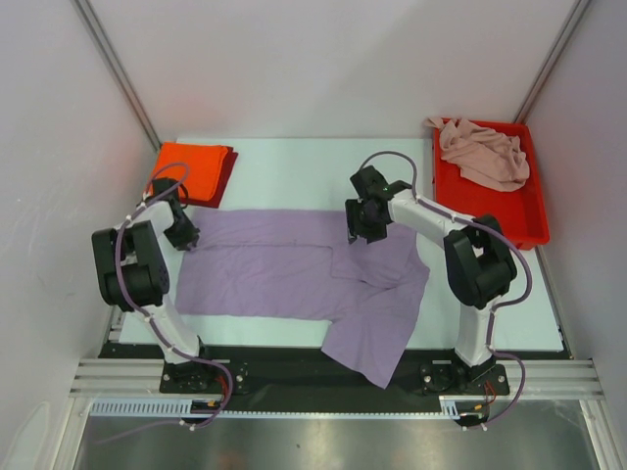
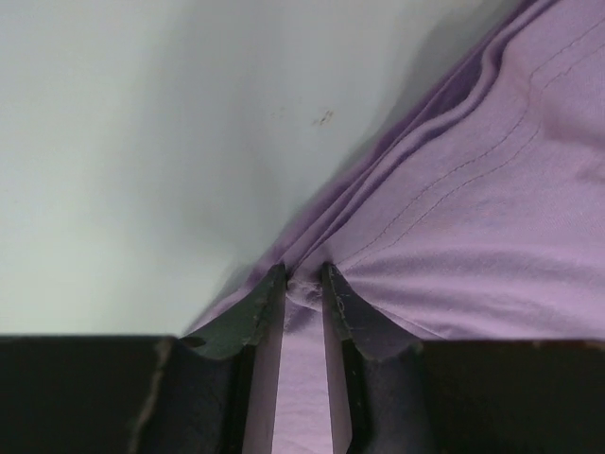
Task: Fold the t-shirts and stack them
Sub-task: Fold the tshirt
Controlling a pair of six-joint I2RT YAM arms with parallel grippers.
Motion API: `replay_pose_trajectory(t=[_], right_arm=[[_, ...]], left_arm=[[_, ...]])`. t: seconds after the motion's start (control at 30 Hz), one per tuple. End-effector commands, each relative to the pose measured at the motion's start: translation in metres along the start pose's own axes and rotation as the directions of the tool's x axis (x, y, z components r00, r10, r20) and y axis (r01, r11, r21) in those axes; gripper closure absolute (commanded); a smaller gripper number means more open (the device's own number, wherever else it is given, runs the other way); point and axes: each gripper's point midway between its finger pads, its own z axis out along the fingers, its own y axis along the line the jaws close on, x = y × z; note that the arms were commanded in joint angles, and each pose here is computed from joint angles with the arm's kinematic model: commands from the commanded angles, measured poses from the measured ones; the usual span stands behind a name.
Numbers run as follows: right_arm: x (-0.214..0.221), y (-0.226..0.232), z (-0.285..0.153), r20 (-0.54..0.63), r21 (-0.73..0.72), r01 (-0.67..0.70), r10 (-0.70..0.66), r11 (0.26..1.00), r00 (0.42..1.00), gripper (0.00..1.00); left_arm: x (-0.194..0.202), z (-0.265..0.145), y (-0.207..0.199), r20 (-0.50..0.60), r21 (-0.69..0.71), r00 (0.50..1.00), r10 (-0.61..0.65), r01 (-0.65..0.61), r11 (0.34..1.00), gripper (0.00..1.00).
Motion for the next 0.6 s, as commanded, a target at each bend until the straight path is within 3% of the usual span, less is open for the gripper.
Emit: replay_pose_trajectory(t=[0.0,0.2,0.3,0.4,0.57], right_arm=[[-0.017,0.017,-0.018,0.081,-0.064,0.002,0.003,0.998,0.997,0.43],[-0.005,0.014,-0.01,0.053,-0.06,0.011,-0.008,0.998,0.999,0.43],[0.003,0.011,-0.008,0.035,-0.059,0.007,-0.005,0.998,0.999,0.43],[0.006,0.009,-0.008,0.03,-0.055,0.01,-0.008,0.998,0.999,0.43],[0.006,0.006,-0.005,0.029,-0.039,0.016,-0.015,0.999,0.999,0.42]], left_arm=[[0.042,0.0,0.047,-0.119,-0.144,0.992,-0.039,0.022,0.989,0.73],[0.009,-0.025,0.053,-0.019,-0.131,1.0,-0.018,0.015,0.991,0.71],[-0.026,-0.043,0.041,0.065,-0.085,0.998,-0.013,0.019,0.996,0.65],[-0.058,-0.057,0.022,0.134,-0.01,0.991,-0.022,0.024,1.0,0.48],[-0.08,-0.048,0.003,0.123,0.045,0.992,-0.028,0.023,0.999,0.46]])
